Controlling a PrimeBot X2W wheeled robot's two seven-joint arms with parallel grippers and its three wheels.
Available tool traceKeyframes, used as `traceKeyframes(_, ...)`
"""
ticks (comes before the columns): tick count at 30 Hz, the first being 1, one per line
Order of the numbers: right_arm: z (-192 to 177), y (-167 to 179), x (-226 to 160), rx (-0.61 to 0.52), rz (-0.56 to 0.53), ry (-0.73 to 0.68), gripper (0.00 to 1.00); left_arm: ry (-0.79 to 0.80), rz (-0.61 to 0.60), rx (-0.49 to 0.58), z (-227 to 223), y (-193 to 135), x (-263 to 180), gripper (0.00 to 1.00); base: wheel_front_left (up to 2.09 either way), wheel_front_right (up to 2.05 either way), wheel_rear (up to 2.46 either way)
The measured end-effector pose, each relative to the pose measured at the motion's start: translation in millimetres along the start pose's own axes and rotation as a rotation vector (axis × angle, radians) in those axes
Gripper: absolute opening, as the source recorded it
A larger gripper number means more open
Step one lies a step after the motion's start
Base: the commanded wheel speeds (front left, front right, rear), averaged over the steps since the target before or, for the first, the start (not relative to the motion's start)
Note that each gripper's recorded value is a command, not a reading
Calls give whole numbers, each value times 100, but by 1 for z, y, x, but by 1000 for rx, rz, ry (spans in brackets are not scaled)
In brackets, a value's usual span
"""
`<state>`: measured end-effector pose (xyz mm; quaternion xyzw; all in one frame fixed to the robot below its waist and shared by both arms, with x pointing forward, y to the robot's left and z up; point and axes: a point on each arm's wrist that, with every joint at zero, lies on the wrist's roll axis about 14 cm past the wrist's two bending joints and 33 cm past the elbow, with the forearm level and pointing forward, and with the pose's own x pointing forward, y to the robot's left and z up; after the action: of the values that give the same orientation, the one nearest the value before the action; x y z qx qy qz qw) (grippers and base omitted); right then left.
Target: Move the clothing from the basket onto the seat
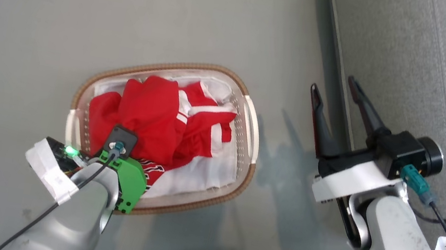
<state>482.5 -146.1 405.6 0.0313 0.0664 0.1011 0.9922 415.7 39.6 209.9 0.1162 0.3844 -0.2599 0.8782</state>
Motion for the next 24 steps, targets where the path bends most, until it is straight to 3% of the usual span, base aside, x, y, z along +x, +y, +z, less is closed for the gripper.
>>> traceKeyframes(24,38,39,-61,17,56,-60,100,-411,123,-73,98,8,-108,0,0,0,0)
